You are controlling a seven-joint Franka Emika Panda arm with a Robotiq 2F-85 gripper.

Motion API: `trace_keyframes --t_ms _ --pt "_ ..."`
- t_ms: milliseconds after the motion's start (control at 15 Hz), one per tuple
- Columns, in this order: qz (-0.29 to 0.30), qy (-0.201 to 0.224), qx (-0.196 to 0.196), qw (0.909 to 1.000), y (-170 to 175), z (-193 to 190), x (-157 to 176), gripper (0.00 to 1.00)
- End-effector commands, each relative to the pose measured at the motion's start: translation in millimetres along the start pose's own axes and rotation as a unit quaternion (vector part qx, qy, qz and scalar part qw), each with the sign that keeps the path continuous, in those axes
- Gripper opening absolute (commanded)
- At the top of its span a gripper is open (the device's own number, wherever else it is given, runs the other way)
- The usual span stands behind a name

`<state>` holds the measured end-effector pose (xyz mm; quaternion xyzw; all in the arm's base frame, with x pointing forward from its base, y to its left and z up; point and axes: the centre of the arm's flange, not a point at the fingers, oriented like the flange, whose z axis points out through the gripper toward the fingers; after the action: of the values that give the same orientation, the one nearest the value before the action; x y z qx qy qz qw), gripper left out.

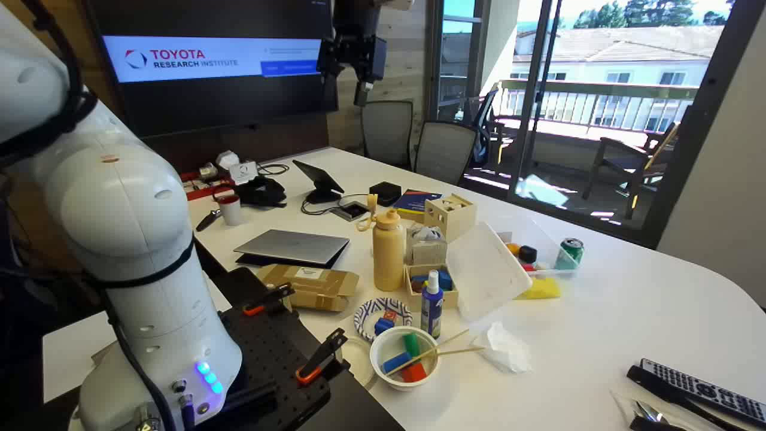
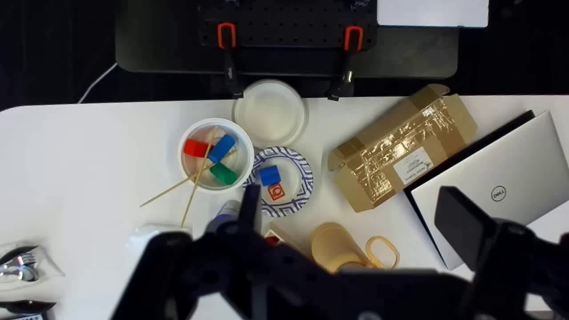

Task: Pick up the sticks and mix the objects in the box

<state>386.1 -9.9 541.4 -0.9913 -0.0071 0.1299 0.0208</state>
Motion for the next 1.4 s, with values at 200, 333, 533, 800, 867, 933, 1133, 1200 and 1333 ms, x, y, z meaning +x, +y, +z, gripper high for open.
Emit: trace_keyframes --t_ms 200,333,533,800,867,933,1133,1200,1333 --pt "0.000 0.000 0.000 1.0000 0 0 0 1.00" --pt "0.000 0.000 0.000 1.0000 0 0 0 1.00" --pt "0.071 0.056 -0.003 0.9959 29 25 16 1.00" --pt "0.162 0.129 -0.010 0.9783 98 75 34 1.00" --pt "0.187 0.142 -0.009 0.9721 116 88 35 1.00" --pt "0.213 0.148 -0.010 0.9658 137 103 33 1.00" --pt "0.287 0.157 -0.016 0.9449 190 151 28 1.00" --pt "0.306 0.159 -0.013 0.9386 206 168 27 1.00" --pt "0.338 0.162 -0.005 0.9270 230 205 26 1.00"
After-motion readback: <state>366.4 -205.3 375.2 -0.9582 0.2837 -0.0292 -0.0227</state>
